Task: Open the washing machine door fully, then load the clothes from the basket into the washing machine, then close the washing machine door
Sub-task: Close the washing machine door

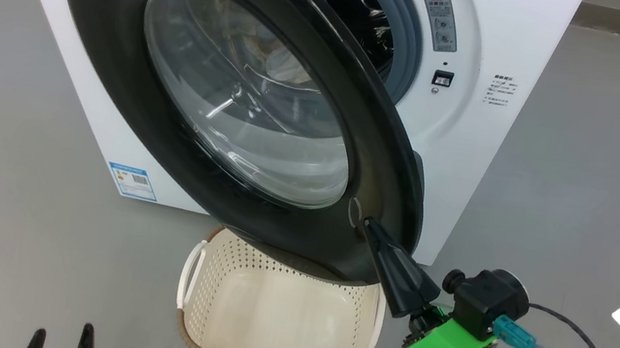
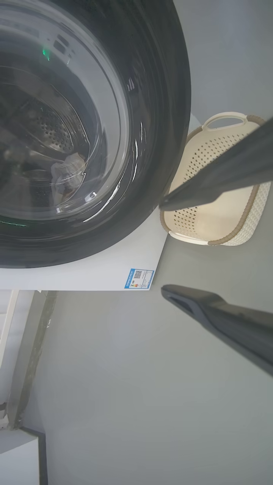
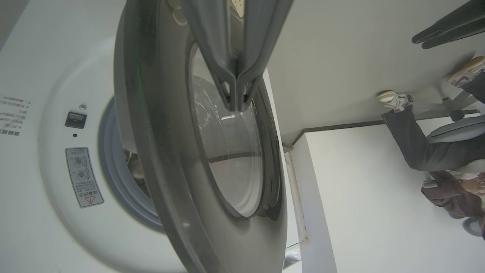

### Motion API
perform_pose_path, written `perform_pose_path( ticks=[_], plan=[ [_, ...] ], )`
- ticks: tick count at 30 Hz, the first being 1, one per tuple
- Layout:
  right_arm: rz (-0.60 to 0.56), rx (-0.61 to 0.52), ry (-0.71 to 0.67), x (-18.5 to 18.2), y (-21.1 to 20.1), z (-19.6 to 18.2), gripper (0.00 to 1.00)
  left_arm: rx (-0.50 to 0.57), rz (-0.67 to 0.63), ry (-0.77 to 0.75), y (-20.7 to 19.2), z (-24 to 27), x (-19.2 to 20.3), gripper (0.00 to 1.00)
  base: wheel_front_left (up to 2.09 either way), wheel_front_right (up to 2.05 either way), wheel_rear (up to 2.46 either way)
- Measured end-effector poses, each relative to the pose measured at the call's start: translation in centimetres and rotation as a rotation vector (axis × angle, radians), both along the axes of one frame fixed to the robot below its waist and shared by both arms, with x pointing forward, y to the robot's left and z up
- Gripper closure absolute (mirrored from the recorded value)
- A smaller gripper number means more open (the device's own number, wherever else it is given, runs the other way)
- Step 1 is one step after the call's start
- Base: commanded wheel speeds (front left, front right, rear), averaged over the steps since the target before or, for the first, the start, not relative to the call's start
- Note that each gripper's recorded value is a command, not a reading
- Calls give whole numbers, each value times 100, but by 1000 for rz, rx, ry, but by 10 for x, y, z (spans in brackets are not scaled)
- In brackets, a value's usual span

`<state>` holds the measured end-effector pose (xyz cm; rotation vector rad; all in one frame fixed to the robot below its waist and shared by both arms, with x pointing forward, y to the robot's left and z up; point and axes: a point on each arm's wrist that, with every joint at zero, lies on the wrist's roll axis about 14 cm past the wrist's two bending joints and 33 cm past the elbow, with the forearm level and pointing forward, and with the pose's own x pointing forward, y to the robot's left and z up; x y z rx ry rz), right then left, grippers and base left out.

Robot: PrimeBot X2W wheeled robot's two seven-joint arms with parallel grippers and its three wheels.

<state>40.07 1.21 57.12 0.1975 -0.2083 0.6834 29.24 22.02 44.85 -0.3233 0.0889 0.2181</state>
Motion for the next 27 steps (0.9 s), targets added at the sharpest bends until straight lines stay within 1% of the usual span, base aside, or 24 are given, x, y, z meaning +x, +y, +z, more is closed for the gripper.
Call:
perform_pose_path(
  ticks=[6, 10, 15, 27],
  plan=[
    [-24, -11, 25, 10, -6, -9, 100, 0, -8, -4, -2, 1, 4, 0, 0, 0, 0],
    [-37, -9, 18, 16, -9, -5, 100, -1, -9, 0, -3, 0, 5, 0, 0, 0, 0],
    [-56, -12, 34, 21, -14, -11, 100, -2, -10, 4, -4, -1, 4, 0, 0, 0, 0],
    [-71, -16, 34, 35, -17, -11, 100, -7, 3, 5, -1, -1, 6, 0, 0, 0, 0]
  ],
)
